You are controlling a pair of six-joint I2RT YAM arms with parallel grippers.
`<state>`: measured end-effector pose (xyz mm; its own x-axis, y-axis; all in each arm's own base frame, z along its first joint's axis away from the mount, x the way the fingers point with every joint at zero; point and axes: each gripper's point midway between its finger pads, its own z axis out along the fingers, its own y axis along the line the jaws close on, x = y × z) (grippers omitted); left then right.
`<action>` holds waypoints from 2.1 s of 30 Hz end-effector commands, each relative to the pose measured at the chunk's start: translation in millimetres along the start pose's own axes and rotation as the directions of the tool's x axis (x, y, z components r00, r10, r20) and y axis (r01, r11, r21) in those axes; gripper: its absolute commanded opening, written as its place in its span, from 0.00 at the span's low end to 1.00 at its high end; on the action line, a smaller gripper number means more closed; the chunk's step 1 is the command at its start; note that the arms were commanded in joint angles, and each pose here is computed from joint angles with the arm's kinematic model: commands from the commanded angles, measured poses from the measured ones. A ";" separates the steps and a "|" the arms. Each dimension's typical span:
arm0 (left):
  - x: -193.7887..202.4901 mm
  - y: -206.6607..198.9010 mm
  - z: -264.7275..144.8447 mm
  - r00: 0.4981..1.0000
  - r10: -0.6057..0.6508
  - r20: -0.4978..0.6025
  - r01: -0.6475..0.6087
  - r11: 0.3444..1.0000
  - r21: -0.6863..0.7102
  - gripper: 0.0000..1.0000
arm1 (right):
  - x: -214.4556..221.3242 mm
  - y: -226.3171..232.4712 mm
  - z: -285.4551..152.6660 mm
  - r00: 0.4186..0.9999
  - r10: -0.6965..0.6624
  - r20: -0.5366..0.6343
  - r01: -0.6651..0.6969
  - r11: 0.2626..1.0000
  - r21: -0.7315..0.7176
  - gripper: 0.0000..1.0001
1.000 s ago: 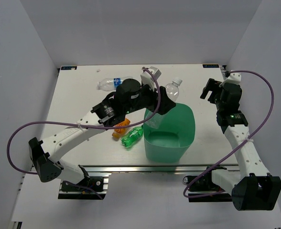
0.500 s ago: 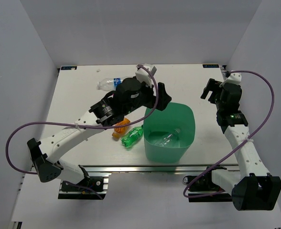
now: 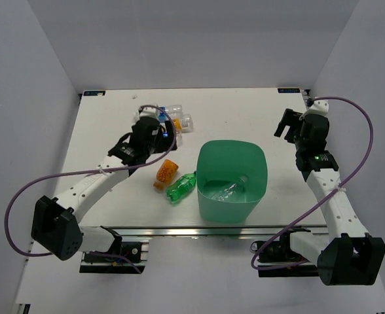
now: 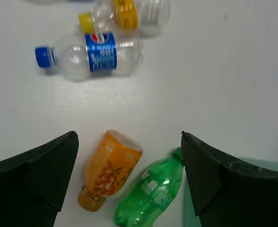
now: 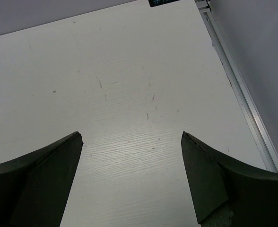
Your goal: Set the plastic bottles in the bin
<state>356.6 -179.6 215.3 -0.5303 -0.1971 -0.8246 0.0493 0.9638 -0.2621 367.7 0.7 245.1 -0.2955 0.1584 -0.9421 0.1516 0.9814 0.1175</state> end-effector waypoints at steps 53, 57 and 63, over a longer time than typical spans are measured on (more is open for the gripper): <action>39.2 72.4 24.2 0.988 0.038 -0.153 -0.094 0.923 -0.374 0.37 | -2.5 12.2 5.3 1.000 -0.004 -0.008 0.003 0.998 -0.064 0.89; -48.3 -1.7 1.9 0.999 0.040 -0.001 -0.040 0.996 -0.073 0.32 | -4.2 14.1 2.2 1.000 -0.007 -0.009 0.006 0.997 -0.075 0.89; -102.8 -123.0 -61.5 0.981 0.101 0.165 -0.149 0.939 0.311 0.25 | -10.7 14.1 -4.3 1.000 -0.011 0.023 0.013 0.997 -0.081 0.89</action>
<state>384.2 -216.6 324.5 -0.4221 -0.2078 -0.8824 0.1695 0.9381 -0.3020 369.5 12.4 231.8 -0.3469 0.1531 -0.9253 0.0939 0.9873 0.1282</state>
